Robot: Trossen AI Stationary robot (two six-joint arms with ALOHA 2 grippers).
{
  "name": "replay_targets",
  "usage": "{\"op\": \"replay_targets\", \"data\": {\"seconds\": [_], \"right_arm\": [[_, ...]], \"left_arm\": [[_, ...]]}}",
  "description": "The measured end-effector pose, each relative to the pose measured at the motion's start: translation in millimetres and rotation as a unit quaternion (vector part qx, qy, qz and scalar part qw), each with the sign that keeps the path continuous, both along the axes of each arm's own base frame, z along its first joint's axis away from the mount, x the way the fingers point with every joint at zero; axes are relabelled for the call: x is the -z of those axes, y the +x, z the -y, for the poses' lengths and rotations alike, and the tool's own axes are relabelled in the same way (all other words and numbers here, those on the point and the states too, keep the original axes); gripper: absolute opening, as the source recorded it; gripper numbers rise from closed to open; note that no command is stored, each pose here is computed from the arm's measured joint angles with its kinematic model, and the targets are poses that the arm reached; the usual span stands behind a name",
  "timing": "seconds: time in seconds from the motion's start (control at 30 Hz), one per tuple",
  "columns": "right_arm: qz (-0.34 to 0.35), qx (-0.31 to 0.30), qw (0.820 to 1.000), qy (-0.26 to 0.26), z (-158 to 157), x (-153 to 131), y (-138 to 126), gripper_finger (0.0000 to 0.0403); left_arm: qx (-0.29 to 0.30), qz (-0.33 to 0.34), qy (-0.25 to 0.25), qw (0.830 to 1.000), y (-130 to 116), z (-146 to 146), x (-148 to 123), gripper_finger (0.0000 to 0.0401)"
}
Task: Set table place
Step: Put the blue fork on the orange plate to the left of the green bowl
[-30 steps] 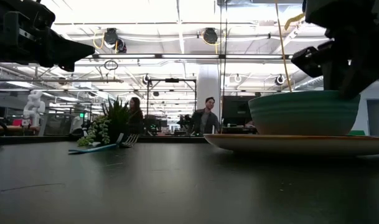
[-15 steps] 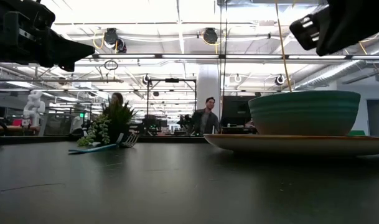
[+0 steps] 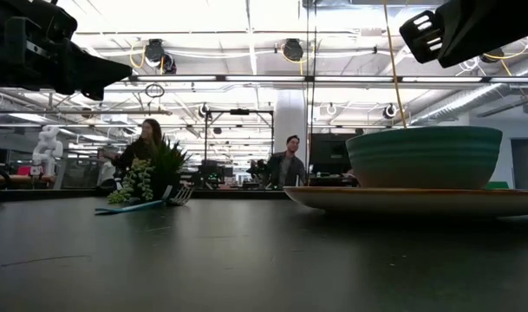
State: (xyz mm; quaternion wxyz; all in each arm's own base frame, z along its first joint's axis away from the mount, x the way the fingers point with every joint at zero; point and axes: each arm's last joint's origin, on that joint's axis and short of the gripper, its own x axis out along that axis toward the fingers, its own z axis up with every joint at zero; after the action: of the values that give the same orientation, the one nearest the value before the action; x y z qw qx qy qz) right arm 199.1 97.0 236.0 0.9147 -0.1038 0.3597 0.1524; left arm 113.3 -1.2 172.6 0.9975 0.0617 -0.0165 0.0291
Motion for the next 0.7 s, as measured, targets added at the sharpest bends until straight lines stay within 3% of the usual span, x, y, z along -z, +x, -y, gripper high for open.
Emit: {"op": "replay_targets", "data": {"seconds": [0.17, 0.53, 0.7], "right_arm": [[0.022, -0.001, 1.0, -0.007, 2, -6, -2, 0.0], [0.174, -0.021, 0.984, -0.001, 14, -41, -22, 0.0], [0.218, 0.023, 0.976, 0.018, 31, -38, -37, 0.0]], "left_arm": [[0.0, 0.0, 0.0, 1.0, 0, 0, 0, 0.0024], [0.0, -0.001, 0.0, 1.0, 0, 0, 0, 0.0024], [0.0, -0.006, 0.0, 1.0, 0, 0, 1, 0.0024]]}}
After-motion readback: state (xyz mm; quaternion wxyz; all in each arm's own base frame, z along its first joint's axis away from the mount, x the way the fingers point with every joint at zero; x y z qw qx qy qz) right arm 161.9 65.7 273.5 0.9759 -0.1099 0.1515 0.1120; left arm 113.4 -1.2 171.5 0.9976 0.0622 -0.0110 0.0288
